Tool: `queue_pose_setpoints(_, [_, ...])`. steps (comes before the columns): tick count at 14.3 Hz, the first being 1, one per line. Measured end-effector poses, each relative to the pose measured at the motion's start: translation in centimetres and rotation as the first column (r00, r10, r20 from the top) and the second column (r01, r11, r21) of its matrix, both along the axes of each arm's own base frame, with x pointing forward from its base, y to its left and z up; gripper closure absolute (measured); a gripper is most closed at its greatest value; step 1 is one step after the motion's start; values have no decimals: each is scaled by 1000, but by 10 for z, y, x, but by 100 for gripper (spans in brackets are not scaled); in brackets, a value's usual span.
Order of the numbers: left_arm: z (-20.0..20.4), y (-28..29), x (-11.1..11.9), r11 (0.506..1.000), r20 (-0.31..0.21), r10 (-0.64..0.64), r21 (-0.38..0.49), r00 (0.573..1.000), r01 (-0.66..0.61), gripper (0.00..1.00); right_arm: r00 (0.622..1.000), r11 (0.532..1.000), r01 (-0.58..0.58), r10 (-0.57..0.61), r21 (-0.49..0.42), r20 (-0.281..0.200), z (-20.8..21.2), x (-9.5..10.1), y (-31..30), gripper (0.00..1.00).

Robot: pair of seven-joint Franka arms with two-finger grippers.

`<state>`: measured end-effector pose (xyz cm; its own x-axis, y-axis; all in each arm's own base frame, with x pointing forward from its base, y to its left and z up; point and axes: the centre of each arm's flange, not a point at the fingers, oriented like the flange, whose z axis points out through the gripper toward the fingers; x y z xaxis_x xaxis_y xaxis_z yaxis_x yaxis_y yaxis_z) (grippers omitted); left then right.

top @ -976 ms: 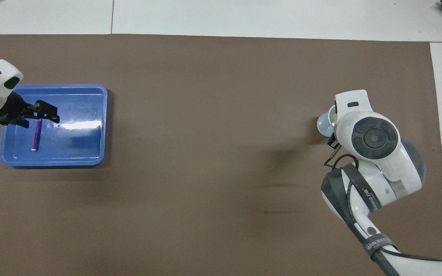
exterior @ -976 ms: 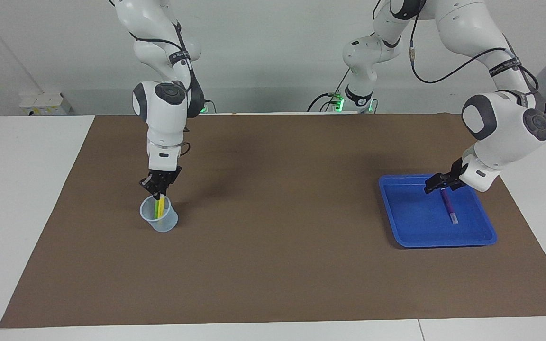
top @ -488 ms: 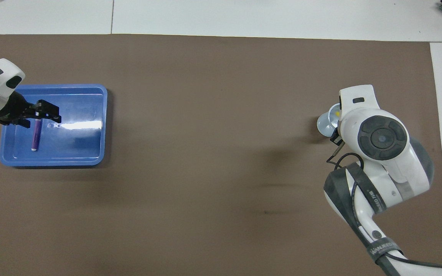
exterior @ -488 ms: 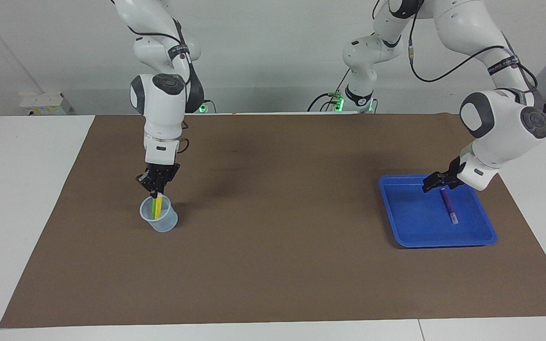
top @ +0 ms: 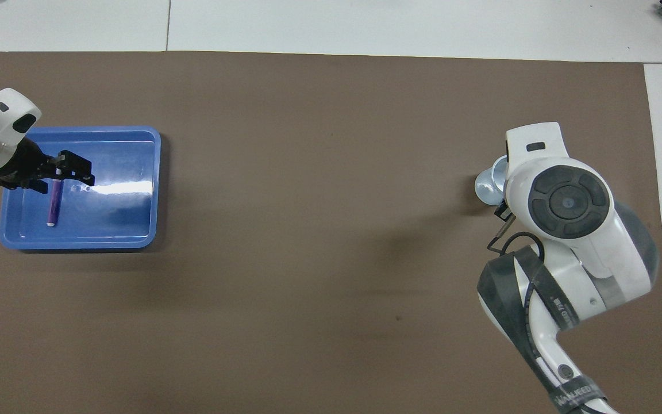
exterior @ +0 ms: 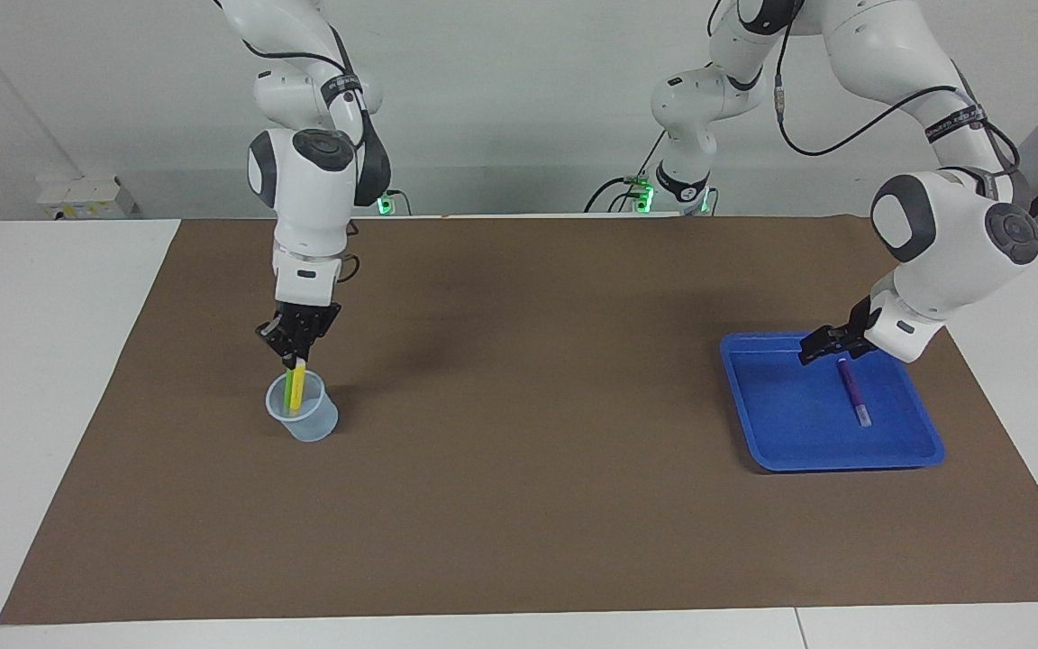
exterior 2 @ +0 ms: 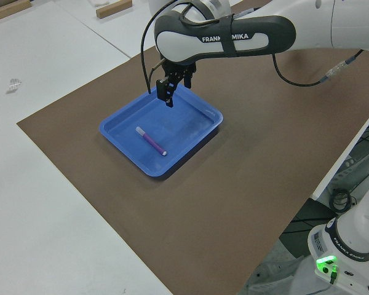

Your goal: Right arm passes pens to left for tray arrangement

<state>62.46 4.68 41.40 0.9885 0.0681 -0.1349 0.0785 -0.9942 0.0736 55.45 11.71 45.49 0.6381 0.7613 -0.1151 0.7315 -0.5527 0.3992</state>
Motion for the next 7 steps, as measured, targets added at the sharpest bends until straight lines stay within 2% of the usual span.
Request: queue_pose_setpoints(7, [0, 0, 0, 1000, -1, 0, 0, 1000, 0, 0, 1000, 1000, -26, 26, -6, -4, 26, -8, 4, 81])
